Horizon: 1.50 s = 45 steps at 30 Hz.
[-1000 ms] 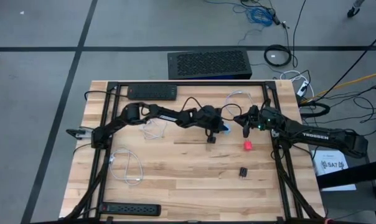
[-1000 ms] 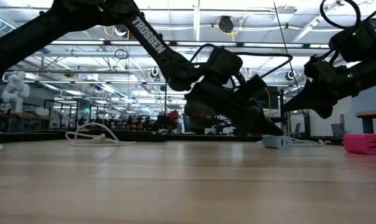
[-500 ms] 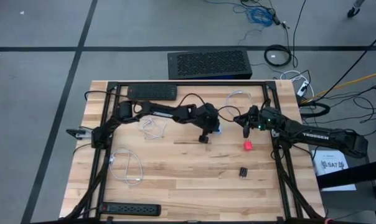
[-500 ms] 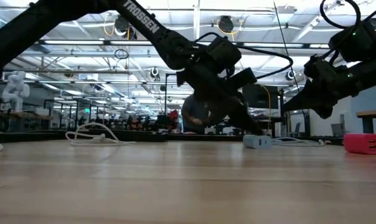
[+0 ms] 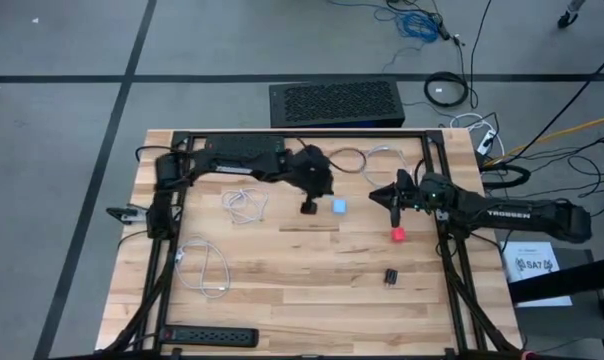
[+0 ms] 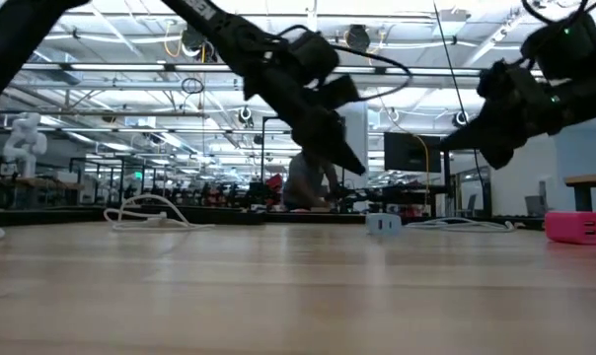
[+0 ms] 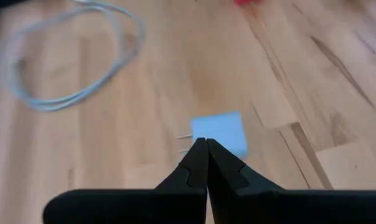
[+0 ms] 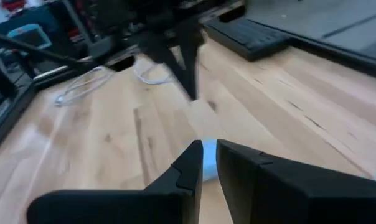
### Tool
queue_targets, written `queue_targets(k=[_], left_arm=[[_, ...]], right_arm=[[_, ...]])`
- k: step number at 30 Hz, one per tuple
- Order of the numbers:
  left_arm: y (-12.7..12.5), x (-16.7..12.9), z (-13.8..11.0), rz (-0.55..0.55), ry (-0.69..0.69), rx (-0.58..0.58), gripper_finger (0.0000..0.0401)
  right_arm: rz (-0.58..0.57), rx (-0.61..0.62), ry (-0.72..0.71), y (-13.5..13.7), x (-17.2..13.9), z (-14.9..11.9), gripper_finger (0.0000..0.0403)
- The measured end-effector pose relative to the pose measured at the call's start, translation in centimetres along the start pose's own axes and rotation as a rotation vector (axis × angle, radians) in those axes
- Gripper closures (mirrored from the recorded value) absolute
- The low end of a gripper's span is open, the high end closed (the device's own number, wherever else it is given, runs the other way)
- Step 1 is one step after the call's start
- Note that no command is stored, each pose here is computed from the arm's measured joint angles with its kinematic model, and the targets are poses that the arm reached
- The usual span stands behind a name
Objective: Insert USB
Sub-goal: Insert the light blue charger adapter into the top left black outlet extension
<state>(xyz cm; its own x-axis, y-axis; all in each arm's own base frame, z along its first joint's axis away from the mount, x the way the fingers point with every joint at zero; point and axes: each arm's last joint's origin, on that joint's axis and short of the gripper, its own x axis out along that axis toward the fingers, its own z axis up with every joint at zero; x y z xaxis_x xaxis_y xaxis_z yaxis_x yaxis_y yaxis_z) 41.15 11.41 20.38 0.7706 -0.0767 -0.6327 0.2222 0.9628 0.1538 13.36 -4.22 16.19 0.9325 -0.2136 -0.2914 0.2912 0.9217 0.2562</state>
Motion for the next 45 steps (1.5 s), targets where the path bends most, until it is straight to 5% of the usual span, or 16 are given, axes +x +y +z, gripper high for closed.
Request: queue_targets(k=[6, 11, 19, 25, 38, 45], left_arm=[[-1.1, -4.0, -3.2, 0.095, -0.179, -0.113, 0.04], [-3.0, -6.4, -5.3, 0.139, -0.307, -0.125, 0.04], [-4.8, -7.8, -7.8, 0.152, -0.302, -0.161, 0.0401], [-5.4, -7.7, -9.0, 0.142, -0.271, -0.171, 0.0401], [-5.8, -7.5, -9.6, 0.133, -0.246, -0.166, 0.0401], [-5.8, -7.5, -9.6, 0.125, -0.248, -0.133, 0.0396]], right_arm=[[-0.088, -0.045, 0.179, 1.9, 1.3, 2.6, 0.0351], [-0.125, -0.063, 0.358, 3.2, 3.8, 4.3, 0.0295], [-0.147, -0.135, 0.568, 4.4, 10.1, 5.0, 0.0169], [-0.177, -0.266, 0.744, 4.4, 13.9, 4.4, 0.0122], [-0.219, -0.356, 0.964, 2.3, 17.7, 2.7, 0.012], [-0.139, -0.298, 0.944, 2.8, 18.3, 3.8, 0.021]])
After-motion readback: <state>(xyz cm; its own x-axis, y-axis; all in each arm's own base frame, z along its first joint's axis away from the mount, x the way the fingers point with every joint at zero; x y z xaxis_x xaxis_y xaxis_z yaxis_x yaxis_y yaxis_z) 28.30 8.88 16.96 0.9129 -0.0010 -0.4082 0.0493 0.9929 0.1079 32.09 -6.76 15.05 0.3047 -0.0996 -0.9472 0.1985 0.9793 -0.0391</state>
